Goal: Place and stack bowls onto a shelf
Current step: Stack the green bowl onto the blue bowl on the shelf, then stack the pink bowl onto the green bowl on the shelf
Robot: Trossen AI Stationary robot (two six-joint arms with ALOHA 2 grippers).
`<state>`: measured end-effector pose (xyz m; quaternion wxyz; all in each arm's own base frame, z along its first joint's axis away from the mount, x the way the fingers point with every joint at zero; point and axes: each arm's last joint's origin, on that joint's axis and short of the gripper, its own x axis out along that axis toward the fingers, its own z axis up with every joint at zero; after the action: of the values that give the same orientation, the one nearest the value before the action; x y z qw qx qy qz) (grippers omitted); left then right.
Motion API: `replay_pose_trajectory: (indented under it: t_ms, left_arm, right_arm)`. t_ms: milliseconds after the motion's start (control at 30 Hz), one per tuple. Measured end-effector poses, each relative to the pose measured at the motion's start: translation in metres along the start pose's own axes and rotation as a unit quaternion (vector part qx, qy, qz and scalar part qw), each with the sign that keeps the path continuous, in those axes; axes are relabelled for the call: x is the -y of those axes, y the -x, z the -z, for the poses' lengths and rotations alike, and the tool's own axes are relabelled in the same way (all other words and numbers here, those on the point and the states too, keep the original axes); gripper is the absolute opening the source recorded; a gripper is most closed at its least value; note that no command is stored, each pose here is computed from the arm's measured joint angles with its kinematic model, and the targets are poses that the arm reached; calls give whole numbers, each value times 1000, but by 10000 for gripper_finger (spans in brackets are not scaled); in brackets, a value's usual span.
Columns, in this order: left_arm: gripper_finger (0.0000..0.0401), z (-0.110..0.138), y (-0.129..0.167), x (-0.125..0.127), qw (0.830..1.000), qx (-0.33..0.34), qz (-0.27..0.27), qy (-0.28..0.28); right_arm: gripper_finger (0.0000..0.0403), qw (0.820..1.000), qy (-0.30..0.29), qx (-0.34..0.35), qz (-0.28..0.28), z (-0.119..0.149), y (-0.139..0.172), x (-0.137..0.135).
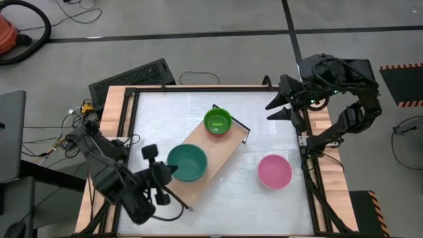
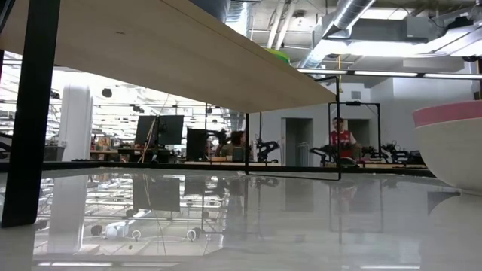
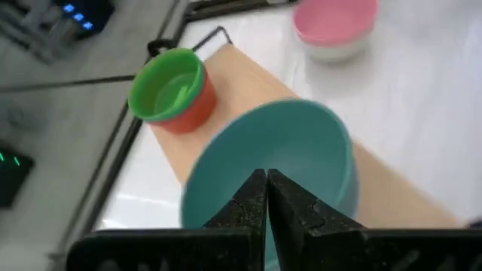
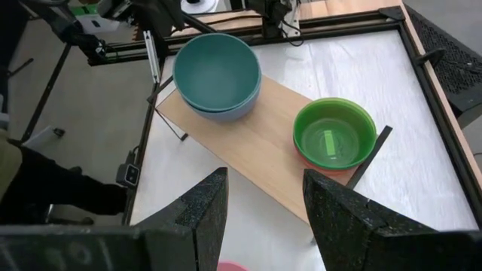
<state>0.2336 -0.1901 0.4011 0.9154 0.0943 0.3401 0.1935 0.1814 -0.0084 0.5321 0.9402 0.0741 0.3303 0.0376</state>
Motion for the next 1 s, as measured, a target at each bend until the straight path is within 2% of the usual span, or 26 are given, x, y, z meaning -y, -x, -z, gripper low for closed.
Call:
replay_pose_trajectory:
  t_ms: [100, 200, 333, 433, 633, 700, 800, 900, 1000]
  left_arm:
    - [0, 12, 0, 10, 997, 11, -10, 81]
    - [0, 25, 0, 19, 992, 32, -26, 119]
    - [0, 41, -11, 27, 988, 21, -37, 146]
    - [0, 50, -21, 34, 989, 17, -40, 142]
    - [0, 51, -23, 36, 987, 18, -34, 157]
    - [0, 48, -21, 35, 987, 18, -30, 155]
    - [0, 39, -14, 31, 989, 24, -27, 141]
    - [0, 30, -9, 21, 992, 32, -42, 112]
    - [0, 20, -4, 4, 991, 48, -77, 98]
  right_arm:
    - [198, 1000, 5, 0, 0, 0, 0, 0]
    - [198, 1000, 21, 0, 0, 0, 0, 0]
    - [198, 1000, 26, 0, 0, 0, 0, 0]
    - [198, 1000, 26, 0, 0, 0, 0, 0]
    - [198, 1000, 16, 0, 0, 0, 0, 0]
    - [198, 1000, -2, -2, 6, 0, 0, 0]
    - [198, 997, -52, -22, 60, 4, -7, 5]
    - [198, 982, -135, -53, 122, 12, -26, 12]
    - [198, 961, -203, -108, 151, 27, -55, 17]
